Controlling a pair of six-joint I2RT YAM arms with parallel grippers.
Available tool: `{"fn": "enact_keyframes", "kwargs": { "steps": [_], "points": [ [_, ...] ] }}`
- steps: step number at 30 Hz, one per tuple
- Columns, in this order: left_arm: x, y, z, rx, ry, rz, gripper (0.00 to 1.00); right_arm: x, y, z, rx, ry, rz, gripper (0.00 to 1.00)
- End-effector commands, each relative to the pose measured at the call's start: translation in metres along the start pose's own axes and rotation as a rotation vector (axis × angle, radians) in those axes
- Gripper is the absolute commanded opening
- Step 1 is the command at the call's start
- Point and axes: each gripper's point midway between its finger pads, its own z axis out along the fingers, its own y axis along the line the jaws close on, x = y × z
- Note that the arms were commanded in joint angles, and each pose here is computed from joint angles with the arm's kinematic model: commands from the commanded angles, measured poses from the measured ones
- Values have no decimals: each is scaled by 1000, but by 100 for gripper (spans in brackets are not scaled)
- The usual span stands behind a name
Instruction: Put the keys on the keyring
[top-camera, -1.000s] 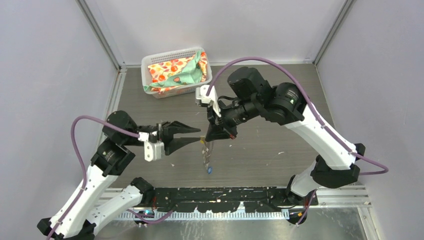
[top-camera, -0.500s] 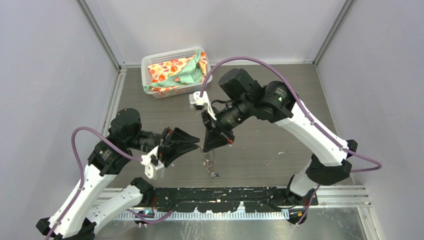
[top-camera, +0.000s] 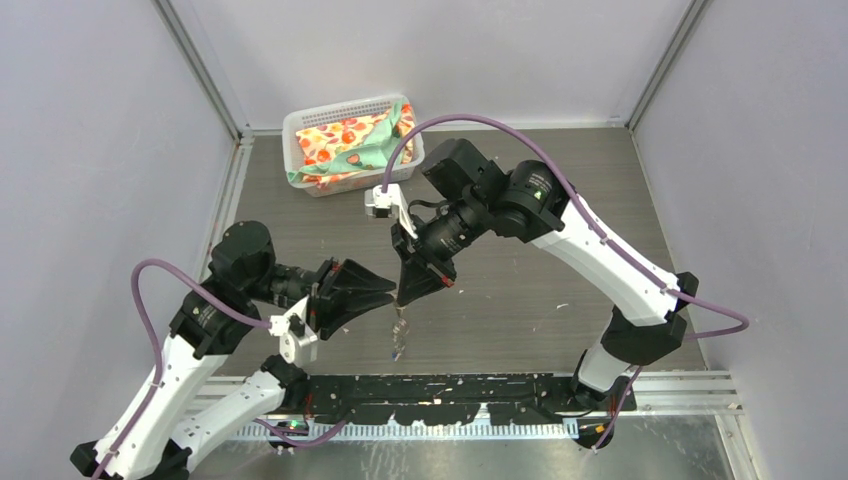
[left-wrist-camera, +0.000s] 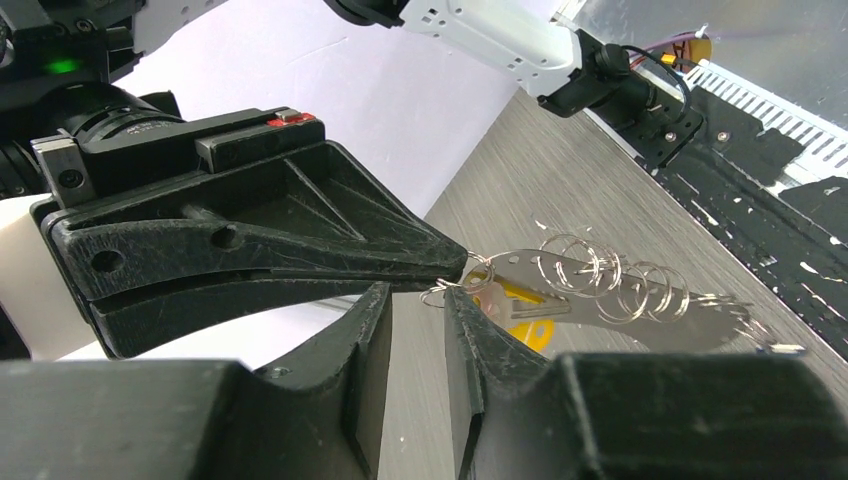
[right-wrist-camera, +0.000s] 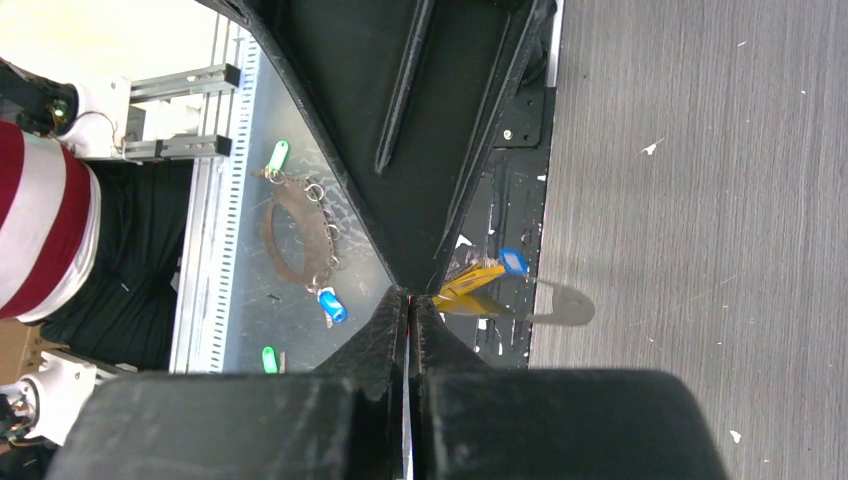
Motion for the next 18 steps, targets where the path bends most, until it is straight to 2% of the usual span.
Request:
{"fn": "enact_keyframes", "kwargs": {
  "steps": [1,8,18],
  "points": [
    [-12,-3,2,14,-56,12,27,-22,0,-7,32,-69,-41,1],
    [-1,-6,3,25,-33,-3,23,-33,3,-3,-7,-96,-40,1],
    [-2,-12,3,34,-46,-9,17,-36,-8,1,30,-97,-41,1]
  ]
}}
